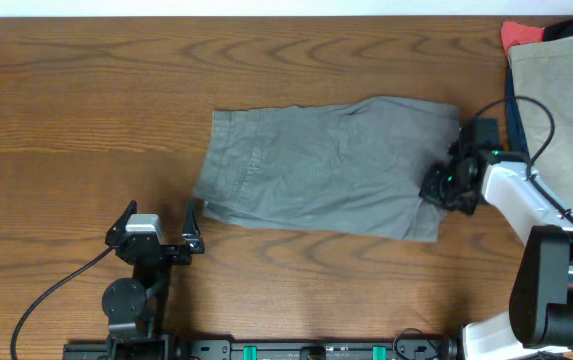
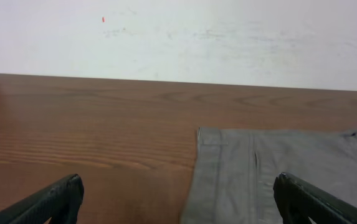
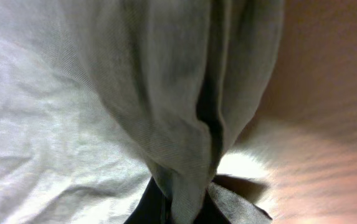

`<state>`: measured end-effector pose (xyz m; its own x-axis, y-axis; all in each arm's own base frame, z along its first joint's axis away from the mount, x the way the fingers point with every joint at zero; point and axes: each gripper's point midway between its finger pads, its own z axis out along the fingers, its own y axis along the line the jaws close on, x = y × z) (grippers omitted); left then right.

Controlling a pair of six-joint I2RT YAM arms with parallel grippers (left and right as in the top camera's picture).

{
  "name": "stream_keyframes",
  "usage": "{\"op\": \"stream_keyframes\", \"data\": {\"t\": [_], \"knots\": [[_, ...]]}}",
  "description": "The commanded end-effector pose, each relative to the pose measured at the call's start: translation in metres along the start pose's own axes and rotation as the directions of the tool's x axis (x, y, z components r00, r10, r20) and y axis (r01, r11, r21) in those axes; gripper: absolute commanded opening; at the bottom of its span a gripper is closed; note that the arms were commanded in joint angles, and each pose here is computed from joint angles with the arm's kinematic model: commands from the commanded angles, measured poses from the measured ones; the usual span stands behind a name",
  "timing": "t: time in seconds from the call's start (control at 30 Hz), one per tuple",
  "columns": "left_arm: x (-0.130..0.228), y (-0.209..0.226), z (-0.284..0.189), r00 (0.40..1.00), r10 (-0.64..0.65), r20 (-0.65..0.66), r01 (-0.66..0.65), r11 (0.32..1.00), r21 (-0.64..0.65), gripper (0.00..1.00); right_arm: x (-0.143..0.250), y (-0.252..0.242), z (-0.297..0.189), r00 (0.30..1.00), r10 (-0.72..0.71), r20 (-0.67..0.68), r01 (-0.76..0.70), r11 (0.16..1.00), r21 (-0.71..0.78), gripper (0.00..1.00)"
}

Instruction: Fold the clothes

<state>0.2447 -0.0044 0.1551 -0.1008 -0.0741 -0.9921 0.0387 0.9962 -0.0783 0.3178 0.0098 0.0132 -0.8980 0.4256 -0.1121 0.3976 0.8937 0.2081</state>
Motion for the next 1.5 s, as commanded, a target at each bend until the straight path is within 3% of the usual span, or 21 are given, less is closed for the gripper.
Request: {"op": "stream_keyframes", "data": {"t": [0.0, 0.07, 0.1, 0.17, 0.2, 0.4, 0.5, 0.7, 0.77, 0.9, 1.0, 1.13, 1.23, 1.47], "knots": [[0.015, -0.004, 0.001, 0.999, -0.002, -0.044, 0.003, 1.000, 0.028, 0.98, -0.038, 0.010, -0.021, 0.992, -0.074, 0.105, 0.074, 0.997, 0.001, 0.01], [0.015, -0.007, 0.001, 0.999, -0.004, -0.045, 0.006, 0.999, 0.043, 0.98, -0.048, 0.016, -0.029, 0.988, -0.081, 0.131, 0.082, 0.997, -0.007, 0.01], [0.015, -0.009, 0.001, 0.999, -0.024, -0.046, 0.026, 0.998, 0.052, 0.98, -0.055, 0.019, -0.034, 0.985, -0.086, 0.151, 0.088, 0.996, -0.012, 0.06], [0.014, -0.009, 0.001, 0.995, -0.093, -0.046, 0.095, 0.994, 0.049, 0.98, -0.061, 0.023, -0.040, 0.982, -0.090, 0.165, 0.094, 0.995, -0.017, 0.55], [0.013, -0.009, 0.001, 0.993, -0.111, -0.040, 0.113, 0.992, 0.050, 0.98, -0.062, 0.024, -0.043, 0.983, -0.091, 0.162, 0.095, 0.995, -0.019, 0.98], [-0.003, -0.038, -0.004, 0.994, -0.108, -0.015, 0.109, 0.970, 0.219, 0.98, -0.055, 0.024, -0.060, 0.991, -0.086, 0.101, 0.086, 0.996, 0.003, 0.99], [-0.014, -0.042, -0.006, 0.994, -0.106, -0.018, 0.108, 0.965, 0.238, 0.98, -0.051, 0.025, -0.072, 0.994, -0.082, 0.067, 0.082, 0.997, 0.008, 0.99], [-0.016, -0.042, 0.005, 0.967, -0.044, -0.250, 0.098, 0.973, 0.207, 0.98, -0.057, 0.029, -0.082, 0.993, -0.083, 0.080, 0.082, 0.997, 0.004, 0.99], [-0.013, -0.040, 0.015, 0.925, 0.004, -0.381, 0.080, 0.976, 0.204, 0.98, -0.067, 0.024, -0.084, 0.989, -0.081, 0.123, 0.077, 0.996, 0.035, 0.99], [-0.012, -0.038, 0.041, 0.768, 0.006, -0.641, 0.134, 0.977, 0.168, 0.98, -0.091, 0.021, -0.090, 0.976, -0.066, 0.210, 0.061, 0.998, 0.028, 0.99], [-0.010, -0.036, 0.065, 0.672, -0.013, -0.741, 0.170, 0.976, 0.137, 0.98, -0.110, 0.010, -0.096, 0.960, -0.037, 0.277, 0.027, 0.999, 0.041, 0.99], [0.011, -0.032, 0.094, 0.567, -0.139, -0.812, 0.260, 0.966, 0.016, 0.98, -0.123, -0.015, -0.102, 0.946, 0.003, 0.323, -0.033, 0.996, 0.086, 0.99], [0.031, -0.028, 0.113, 0.526, -0.228, -0.819, 0.310, 0.949, -0.065, 0.98, -0.126, -0.024, -0.104, 0.945, 0.022, 0.327, -0.054, 0.995, 0.089, 0.99], [0.078, -0.026, 0.134, 0.452, -0.245, -0.858, 0.317, 0.943, -0.103, 0.98, -0.126, -0.026, -0.104, 0.944, 0.028, 0.329, -0.060, 0.994, 0.089, 0.99]]}}
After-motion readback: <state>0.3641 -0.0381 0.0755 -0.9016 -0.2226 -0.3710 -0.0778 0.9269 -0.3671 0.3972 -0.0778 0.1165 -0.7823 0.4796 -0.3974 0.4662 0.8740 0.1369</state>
